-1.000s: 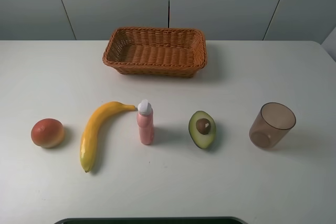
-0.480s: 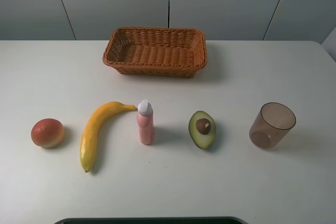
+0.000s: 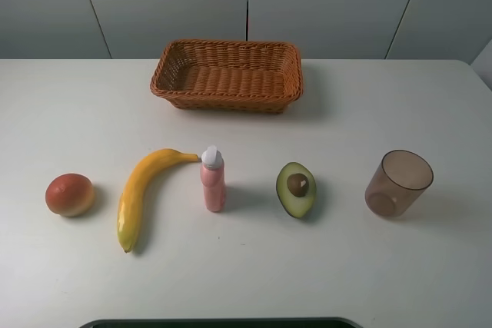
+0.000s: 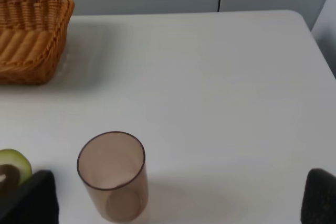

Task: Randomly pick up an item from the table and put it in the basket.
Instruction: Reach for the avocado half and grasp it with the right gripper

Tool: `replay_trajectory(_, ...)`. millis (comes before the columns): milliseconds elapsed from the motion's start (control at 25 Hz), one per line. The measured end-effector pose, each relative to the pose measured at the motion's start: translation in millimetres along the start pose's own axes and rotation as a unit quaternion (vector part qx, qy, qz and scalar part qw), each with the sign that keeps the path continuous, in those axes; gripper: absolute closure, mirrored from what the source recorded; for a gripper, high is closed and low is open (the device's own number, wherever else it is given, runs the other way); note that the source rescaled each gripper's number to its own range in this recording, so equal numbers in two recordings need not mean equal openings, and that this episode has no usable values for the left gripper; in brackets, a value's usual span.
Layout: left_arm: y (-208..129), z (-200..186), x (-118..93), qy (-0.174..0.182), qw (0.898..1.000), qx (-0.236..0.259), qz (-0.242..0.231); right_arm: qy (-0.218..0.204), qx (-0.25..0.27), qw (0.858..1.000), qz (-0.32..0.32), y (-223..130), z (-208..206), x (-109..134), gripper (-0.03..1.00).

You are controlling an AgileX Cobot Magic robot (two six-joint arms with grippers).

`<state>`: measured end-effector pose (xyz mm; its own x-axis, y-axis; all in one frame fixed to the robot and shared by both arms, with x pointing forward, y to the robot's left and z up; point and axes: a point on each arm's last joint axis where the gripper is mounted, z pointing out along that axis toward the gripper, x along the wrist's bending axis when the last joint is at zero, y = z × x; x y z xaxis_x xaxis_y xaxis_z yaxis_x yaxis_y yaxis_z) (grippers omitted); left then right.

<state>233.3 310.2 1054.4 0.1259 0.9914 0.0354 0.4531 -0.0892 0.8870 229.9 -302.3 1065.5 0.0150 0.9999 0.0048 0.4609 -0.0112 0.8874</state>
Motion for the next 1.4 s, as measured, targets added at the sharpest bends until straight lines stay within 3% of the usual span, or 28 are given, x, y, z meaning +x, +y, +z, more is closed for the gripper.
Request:
replay_trajectory(280,0.0,0.0,0.0,0.000,1.000,0.000,0.000,0.015,0.115,0.993,-0.016,66.9,21.9,5.4,-0.03)
replay_trajectory(600,0.0,0.0,0.0,0.000,1.000,0.000,0.000,0.116,0.218,0.969,-0.005,129.0,96.7,28.8,-0.03)
replay_trajectory(800,0.0,0.0,0.0,0.000,1.000,0.000,0.000,0.141,0.259,0.955,-0.039,128.2,144.3,52.8,-0.03)
replay_trajectory(1120,0.0,0.0,0.0,0.000,1.000,0.000,0.000,0.176,0.317,0.929,-0.079,103.1,192.3,120.6,-0.03)
replay_trajectory(1400,0.0,0.0,0.0,0.000,1.000,0.000,0.000,0.154,0.408,0.897,-0.075,59.7,237.6,159.7,-0.03)
